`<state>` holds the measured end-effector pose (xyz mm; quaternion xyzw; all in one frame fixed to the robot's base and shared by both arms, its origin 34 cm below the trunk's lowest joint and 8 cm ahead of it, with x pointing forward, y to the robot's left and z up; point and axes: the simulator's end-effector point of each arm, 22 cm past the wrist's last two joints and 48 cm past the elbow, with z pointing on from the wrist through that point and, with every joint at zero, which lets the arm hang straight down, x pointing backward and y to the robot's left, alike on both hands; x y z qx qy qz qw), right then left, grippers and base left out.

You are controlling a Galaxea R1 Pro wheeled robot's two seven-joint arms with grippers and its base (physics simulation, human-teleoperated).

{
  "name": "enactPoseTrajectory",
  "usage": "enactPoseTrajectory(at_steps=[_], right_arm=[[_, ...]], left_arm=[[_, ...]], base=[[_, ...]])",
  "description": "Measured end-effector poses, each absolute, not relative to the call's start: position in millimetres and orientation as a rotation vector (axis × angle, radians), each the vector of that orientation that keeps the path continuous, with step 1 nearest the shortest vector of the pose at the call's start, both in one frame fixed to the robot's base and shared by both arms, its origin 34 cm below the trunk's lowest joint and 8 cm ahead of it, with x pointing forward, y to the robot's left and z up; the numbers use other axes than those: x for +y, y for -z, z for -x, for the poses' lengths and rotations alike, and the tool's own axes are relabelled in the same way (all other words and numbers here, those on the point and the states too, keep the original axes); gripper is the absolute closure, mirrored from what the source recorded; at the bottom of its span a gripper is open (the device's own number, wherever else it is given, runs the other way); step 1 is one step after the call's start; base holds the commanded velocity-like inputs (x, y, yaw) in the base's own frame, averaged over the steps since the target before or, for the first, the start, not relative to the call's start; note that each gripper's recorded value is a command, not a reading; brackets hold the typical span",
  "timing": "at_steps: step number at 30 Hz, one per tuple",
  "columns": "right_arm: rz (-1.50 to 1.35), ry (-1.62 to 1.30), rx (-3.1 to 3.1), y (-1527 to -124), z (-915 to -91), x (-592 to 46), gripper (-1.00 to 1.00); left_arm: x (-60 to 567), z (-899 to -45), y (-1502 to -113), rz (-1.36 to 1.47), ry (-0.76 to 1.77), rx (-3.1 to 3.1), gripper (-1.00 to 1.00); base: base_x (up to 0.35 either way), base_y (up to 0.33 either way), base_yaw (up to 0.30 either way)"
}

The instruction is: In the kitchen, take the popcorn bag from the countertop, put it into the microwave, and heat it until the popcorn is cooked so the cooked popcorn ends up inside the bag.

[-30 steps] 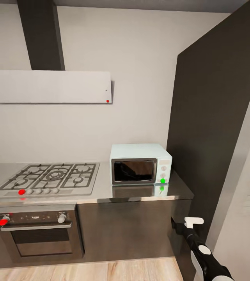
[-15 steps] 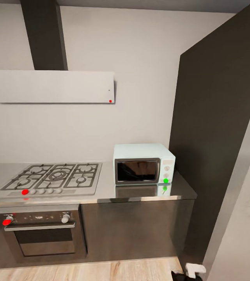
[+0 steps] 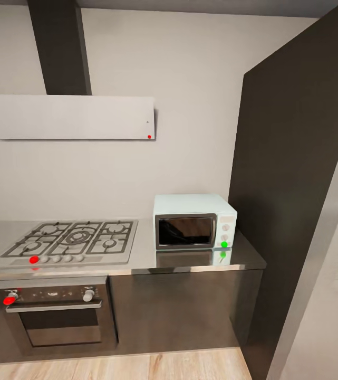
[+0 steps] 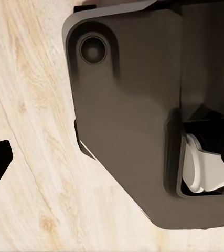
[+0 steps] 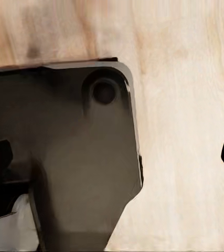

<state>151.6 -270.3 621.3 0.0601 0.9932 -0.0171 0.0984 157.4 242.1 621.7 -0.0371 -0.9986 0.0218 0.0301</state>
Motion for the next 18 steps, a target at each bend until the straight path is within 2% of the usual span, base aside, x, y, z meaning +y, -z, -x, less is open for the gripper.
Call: enactPoseTrajectory(at_steps=[4, 9, 18], right_arm=[[-0.193, 0.03, 2.967, -619.8, -126.6, -257.7, -1.0], [-0.189, 0.059, 2.88, -623.6, -156.5, -268.8, -1.0], [-0.192, 0.062, 2.872, -624.1, -159.1, -269.9, -1.0]], left_arm=[[241.2, -156.8, -621.8, 0.115, -0.07, -3.076, -1.0], [241.1, -157.2, -621.8, 0.118, -0.07, -3.077, -1.0], [240.8, -157.7, -621.8, 0.119, -0.071, -3.078, -1.0]], base=[[0.0, 0.0, 0.0], [0.0, 0.0, 0.0], [0.0, 0.0, 0.0]])
